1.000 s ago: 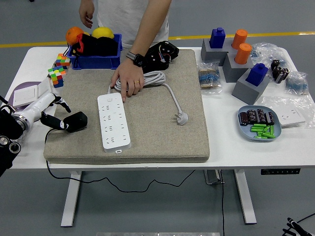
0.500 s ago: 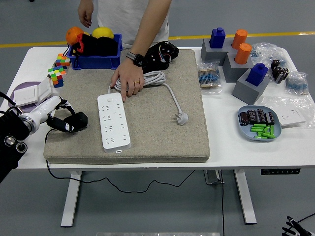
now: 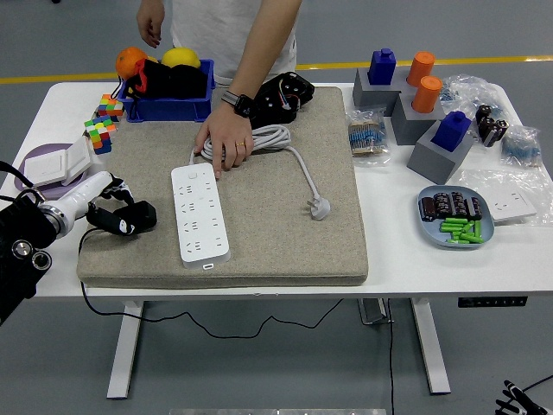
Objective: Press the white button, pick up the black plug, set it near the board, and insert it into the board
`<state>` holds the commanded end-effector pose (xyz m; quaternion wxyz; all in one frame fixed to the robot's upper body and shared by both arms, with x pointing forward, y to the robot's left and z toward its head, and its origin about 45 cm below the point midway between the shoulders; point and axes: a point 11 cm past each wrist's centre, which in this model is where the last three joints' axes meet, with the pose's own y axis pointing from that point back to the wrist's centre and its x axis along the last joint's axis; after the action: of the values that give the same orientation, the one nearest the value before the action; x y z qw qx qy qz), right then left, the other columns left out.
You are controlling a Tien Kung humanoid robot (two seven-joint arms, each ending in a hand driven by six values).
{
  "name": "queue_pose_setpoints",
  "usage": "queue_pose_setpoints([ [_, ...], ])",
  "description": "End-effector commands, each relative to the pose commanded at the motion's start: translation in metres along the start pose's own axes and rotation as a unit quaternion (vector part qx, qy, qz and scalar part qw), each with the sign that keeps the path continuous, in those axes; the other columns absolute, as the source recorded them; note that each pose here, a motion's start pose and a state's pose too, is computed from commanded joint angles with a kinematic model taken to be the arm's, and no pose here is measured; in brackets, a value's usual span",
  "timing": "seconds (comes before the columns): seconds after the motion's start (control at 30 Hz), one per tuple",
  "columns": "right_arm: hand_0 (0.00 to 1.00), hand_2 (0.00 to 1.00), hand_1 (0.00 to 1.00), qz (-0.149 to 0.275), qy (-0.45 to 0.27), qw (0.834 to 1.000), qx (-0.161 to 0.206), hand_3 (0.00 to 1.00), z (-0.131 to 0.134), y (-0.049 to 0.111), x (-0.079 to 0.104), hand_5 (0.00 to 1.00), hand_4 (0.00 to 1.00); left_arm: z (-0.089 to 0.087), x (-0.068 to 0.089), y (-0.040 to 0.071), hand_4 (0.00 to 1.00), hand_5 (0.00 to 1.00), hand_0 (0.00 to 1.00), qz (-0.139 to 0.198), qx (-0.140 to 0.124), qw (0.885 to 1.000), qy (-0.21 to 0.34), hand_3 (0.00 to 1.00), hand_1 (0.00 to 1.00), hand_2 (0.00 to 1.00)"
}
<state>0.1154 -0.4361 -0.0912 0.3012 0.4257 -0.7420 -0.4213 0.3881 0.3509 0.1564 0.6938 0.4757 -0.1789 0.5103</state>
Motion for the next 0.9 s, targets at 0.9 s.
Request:
queue_pose_setpoints([
  [0.9, 0.723, 0.557, 0.608, 0.005, -0.002, 1.000, 0.006, 0.653, -0.003, 0.000, 0.003, 0.489, 0.731, 0.026, 0.019, 0.005, 0.777, 0.002, 0.517, 0.027, -0.048, 0.998, 0.005, 0.528, 0.537, 0.490],
])
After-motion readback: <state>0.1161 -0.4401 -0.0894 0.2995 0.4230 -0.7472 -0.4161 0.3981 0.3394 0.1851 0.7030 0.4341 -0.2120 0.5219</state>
